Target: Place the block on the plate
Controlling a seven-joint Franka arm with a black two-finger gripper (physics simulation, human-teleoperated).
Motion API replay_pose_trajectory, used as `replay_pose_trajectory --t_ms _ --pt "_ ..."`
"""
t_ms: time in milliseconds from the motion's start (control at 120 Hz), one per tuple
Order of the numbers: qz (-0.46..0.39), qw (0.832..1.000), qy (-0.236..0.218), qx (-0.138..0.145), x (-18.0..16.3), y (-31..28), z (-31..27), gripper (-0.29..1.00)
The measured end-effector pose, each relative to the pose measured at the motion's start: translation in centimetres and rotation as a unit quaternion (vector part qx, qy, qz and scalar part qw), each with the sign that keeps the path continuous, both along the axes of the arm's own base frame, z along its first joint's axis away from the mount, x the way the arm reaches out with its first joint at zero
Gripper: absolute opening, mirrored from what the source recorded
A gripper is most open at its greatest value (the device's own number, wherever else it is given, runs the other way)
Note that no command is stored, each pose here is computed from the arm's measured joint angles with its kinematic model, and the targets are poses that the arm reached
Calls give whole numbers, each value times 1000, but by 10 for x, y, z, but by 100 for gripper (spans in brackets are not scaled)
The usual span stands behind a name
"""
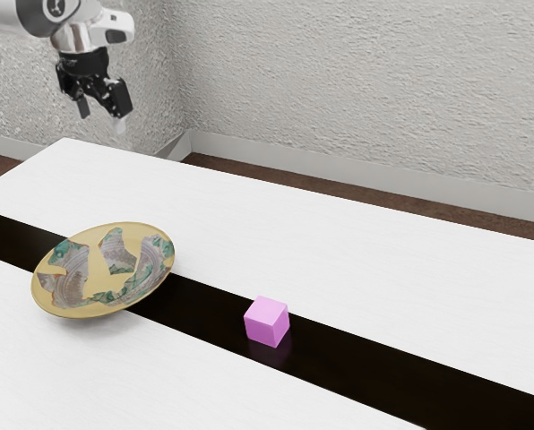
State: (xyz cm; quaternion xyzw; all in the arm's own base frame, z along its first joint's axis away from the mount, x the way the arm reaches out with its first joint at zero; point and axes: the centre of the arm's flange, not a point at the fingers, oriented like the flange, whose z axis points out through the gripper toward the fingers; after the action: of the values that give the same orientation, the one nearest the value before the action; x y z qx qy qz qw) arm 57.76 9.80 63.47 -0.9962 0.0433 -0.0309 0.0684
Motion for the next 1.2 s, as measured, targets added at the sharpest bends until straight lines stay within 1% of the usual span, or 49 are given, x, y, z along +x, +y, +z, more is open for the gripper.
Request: replay_pose_trajectory --t_ms 67,133,217,350,442,533,817,1058,1200 --pt "-5 1000 9 -4 -1 -6 -3 70" --pt "-6 1000 20 -21 2 -14 -16 70" --pt "-22 998 43 -35 6 -40 -55 70" --pt "-61 995 63 -41 4 -102 -117 70" --pt "-70 995 63 -43 -1 -127 -146 70" --pt "-69 995 53 -45 -1 -144 -162 70" --pt "-69 995 51 -56 -20 -193 -224 70" --pt "-55 995 51 -61 -13 -226 -268 70" --pt "-39 996 44 -72 -12 -240 -277 70"
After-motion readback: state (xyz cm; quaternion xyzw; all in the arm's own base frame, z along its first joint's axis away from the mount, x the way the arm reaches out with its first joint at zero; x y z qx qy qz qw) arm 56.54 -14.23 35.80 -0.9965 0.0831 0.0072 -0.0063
